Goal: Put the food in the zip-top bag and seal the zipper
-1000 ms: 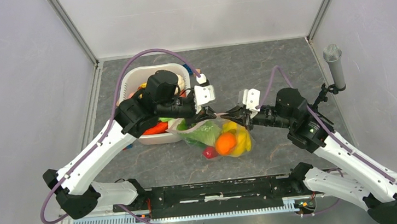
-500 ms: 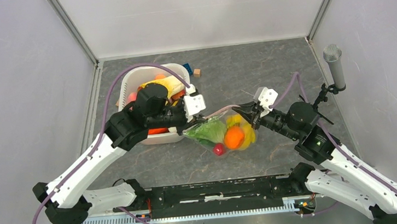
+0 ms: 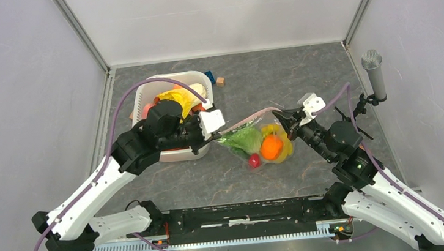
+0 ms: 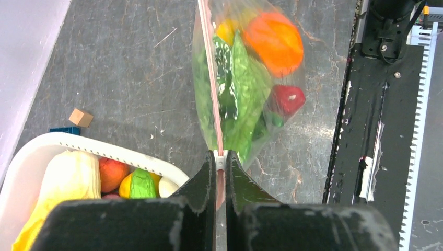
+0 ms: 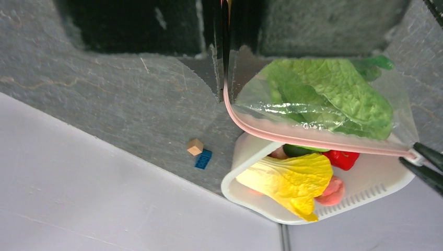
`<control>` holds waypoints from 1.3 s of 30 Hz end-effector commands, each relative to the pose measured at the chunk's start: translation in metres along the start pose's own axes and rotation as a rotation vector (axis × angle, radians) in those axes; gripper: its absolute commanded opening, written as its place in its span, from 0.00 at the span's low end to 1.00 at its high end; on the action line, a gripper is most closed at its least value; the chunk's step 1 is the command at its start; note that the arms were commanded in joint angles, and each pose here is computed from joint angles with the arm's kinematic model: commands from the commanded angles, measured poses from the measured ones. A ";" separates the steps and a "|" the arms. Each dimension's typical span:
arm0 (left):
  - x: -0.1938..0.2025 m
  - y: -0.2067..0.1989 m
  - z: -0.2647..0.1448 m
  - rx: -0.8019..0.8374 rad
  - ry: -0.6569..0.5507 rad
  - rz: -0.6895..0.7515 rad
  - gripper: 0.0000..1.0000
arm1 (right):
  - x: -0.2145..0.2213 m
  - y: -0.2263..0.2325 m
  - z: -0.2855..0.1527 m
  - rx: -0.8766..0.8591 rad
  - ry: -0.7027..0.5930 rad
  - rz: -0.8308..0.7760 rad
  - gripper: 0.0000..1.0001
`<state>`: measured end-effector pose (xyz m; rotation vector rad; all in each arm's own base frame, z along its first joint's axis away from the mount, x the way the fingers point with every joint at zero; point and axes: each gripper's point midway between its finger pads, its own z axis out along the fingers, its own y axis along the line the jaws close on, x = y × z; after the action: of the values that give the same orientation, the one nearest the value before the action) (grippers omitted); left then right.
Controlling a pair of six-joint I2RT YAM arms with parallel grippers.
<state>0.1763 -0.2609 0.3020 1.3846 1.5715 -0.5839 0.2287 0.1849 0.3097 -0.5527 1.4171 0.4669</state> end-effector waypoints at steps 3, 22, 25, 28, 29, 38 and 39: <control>0.018 -0.002 -0.016 -0.045 0.038 -0.033 0.02 | -0.028 -0.037 -0.006 0.201 -0.105 0.041 0.00; 0.019 0.014 -0.022 -0.170 -0.040 -0.157 0.86 | -0.018 -0.029 0.012 0.170 -0.080 0.075 0.00; 0.020 0.025 -0.029 -0.255 -0.068 -0.204 0.98 | -0.019 -0.029 0.016 0.175 -0.079 0.075 0.00; 0.017 0.038 -0.042 -0.349 -0.135 -0.239 1.00 | -0.026 -0.032 0.025 0.184 -0.062 0.056 0.00; 0.014 0.041 -0.048 -0.376 -0.164 -0.251 1.00 | -0.030 -0.034 0.028 0.195 -0.054 0.051 0.00; 0.004 0.058 -0.074 -0.508 -0.255 -0.323 1.00 | -0.078 -0.058 0.070 0.289 -0.008 -0.087 0.00; 0.005 0.060 -0.075 -0.519 -0.256 -0.329 1.00 | -0.088 -0.062 0.075 0.294 -0.007 -0.107 0.00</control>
<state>0.1975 -0.1862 0.3280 0.7884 1.6144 -0.4739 0.2994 0.1948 0.3238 -0.4458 1.5612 0.2572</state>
